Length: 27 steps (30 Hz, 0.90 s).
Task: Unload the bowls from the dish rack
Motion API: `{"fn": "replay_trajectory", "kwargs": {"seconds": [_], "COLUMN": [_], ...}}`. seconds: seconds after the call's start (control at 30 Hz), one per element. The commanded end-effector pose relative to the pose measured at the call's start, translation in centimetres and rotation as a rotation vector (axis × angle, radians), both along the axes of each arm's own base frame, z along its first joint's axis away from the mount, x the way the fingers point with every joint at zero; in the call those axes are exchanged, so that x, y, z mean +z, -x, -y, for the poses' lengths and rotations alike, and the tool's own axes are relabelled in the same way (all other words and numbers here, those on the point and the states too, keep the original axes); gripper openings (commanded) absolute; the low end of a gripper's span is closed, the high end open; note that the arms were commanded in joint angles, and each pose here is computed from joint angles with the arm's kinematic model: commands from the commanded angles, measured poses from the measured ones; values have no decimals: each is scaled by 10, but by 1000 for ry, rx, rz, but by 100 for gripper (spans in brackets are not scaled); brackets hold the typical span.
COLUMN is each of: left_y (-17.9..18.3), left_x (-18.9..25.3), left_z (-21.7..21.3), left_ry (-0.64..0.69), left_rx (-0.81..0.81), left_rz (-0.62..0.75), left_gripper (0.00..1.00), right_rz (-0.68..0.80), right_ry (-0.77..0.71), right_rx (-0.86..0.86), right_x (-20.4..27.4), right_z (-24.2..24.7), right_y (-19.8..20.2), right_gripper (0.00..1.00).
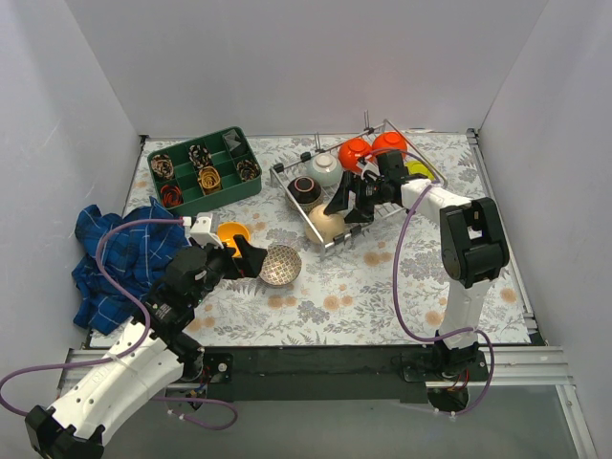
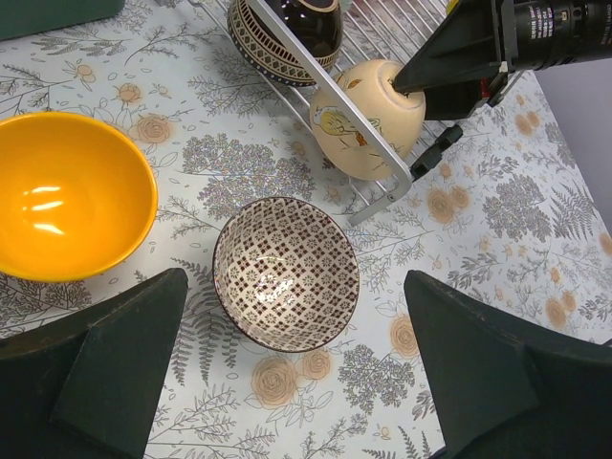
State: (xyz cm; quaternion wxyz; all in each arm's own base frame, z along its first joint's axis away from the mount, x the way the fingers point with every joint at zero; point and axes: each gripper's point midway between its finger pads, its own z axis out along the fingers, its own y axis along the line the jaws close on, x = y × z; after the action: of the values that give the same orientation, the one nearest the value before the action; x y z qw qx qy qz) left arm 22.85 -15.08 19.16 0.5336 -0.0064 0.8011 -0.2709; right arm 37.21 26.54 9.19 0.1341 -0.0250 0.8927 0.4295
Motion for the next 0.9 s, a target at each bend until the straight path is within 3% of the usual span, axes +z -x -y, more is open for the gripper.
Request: {"fn": "replay_trajectory", "kwargs": {"seconds": [0.0, 0.13, 0.33, 0.53, 0.87], "left_y": [0, 0, 0, -1, -1], "left_x": [-1, -1, 2, -1, -1], "left_z": [2, 1, 0, 0, -2], "left_ry": [-9, -7, -3, -9, -11], "left_rx": [-16, -12, -10, -11, -2], "left_rz": [13, 14, 22, 15, 16], "left_gripper": [98, 98, 98, 98, 98], "right_rz": [-70, -23, 100, 203, 245], "right_ry": [57, 61, 62, 66, 38], "right_rx": [74, 72, 60, 37, -35], "right_x": [-17, -7, 24, 45, 47], "right_z": [2, 2, 3, 6, 29], "right_y": [24, 18, 0, -19, -43], "right_gripper": [74, 52, 35, 26, 20]}}
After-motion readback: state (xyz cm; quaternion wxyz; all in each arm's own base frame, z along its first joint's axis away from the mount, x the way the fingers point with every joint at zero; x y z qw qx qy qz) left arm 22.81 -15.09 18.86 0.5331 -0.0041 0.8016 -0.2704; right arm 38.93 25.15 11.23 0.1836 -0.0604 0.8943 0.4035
